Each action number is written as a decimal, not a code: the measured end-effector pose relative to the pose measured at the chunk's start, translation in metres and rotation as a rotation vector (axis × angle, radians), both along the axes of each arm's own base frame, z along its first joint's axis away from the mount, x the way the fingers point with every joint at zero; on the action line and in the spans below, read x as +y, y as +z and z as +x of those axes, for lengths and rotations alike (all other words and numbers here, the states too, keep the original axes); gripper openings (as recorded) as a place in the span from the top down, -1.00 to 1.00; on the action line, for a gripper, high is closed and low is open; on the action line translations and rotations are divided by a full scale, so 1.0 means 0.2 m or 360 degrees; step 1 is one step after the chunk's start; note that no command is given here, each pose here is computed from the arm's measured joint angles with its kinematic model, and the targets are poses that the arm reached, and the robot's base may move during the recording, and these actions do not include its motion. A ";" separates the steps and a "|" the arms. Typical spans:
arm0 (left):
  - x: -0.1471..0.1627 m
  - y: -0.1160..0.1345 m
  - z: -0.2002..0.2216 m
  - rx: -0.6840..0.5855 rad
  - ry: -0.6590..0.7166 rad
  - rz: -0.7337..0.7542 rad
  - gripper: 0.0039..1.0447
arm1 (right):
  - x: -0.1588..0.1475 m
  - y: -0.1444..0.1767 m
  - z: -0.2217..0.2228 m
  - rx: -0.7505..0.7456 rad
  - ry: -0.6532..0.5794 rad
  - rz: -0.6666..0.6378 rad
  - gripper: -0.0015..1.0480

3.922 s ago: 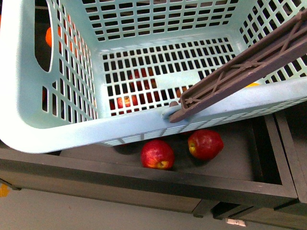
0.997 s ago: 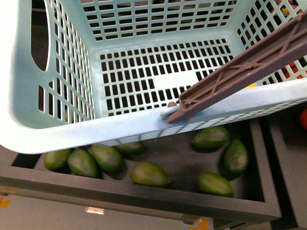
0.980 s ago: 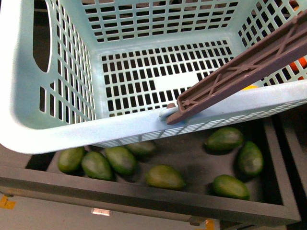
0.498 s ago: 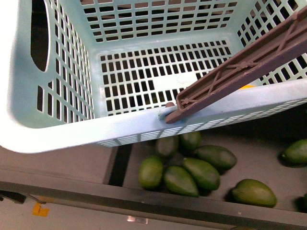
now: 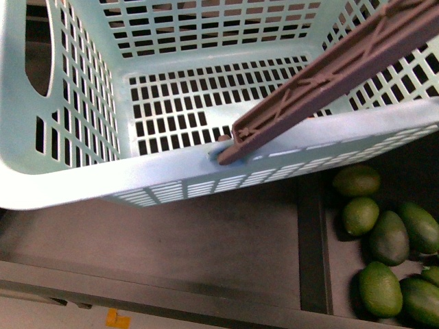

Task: Pick mango and avocado into basket

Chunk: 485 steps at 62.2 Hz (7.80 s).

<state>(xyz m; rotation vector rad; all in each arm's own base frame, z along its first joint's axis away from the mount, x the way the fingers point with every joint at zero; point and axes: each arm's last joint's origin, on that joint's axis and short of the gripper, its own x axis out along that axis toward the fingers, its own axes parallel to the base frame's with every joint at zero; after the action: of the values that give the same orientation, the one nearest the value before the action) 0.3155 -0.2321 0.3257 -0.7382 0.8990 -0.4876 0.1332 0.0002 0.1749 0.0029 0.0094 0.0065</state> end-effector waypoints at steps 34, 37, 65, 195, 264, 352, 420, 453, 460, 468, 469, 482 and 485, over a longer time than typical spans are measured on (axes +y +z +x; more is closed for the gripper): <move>-0.03 0.00 -0.03 0.0014 -0.0062 -0.0019 0.71 | -0.19 0.01 0.08 0.0791 -0.0863 0.0215 -0.83; -0.03 0.00 -0.02 0.0020 -0.0055 -0.0023 0.71 | -0.25 0.01 0.10 0.0783 -0.0849 0.0231 -0.83; -0.02 0.00 -0.02 0.0006 -0.0038 -0.0009 0.71 | -0.88 -0.45 0.34 0.1182 -0.0314 -0.0228 -0.83; -0.02 0.00 -0.02 0.0005 -0.0036 -0.0007 0.71 | -0.67 -1.28 1.05 0.1776 0.0356 -0.0112 -0.83; -0.02 0.00 -0.02 0.0004 -0.0036 -0.0007 0.71 | -0.70 -1.20 0.93 0.1722 0.0174 -0.0030 -0.03; -0.02 0.00 -0.02 0.0004 -0.0036 -0.0007 0.71 | -0.09 0.46 0.46 0.0301 -0.0154 0.0036 -0.03; -0.02 0.00 -0.02 0.0003 -0.0032 -0.0005 0.71 | 0.13 0.40 0.40 -0.0073 -0.0009 0.0050 -0.10; -0.03 0.00 -0.02 0.0004 -0.0035 -0.0005 0.71 | 0.00 0.08 0.12 -0.0001 -0.0008 0.0000 0.96; -0.03 0.00 -0.02 0.0006 -0.0037 -0.0007 0.71 | 0.00 0.06 0.08 0.0000 -0.0009 0.0000 0.96; -0.03 0.00 -0.02 0.0005 -0.0037 -0.0006 0.71 | 0.00 0.04 0.05 0.0001 -0.0008 0.0000 0.96; -0.03 0.00 -0.02 0.0005 -0.0037 -0.0006 0.71 | 0.00 0.04 0.05 0.0001 -0.0008 0.0000 0.96; -0.03 0.00 -0.02 0.0005 -0.0036 -0.0005 0.71 | 0.00 0.01 -0.01 0.0000 -0.0008 0.0000 0.96; -0.03 0.00 -0.02 0.0004 -0.0035 -0.0005 0.71 | 0.00 0.00 -0.02 -0.0001 -0.0008 0.0000 0.96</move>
<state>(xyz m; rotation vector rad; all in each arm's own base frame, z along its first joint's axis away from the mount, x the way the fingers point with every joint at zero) 0.3120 -0.2372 0.3255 -0.7327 0.9099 -0.5077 0.1293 0.0004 0.1745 0.0032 0.0086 0.0015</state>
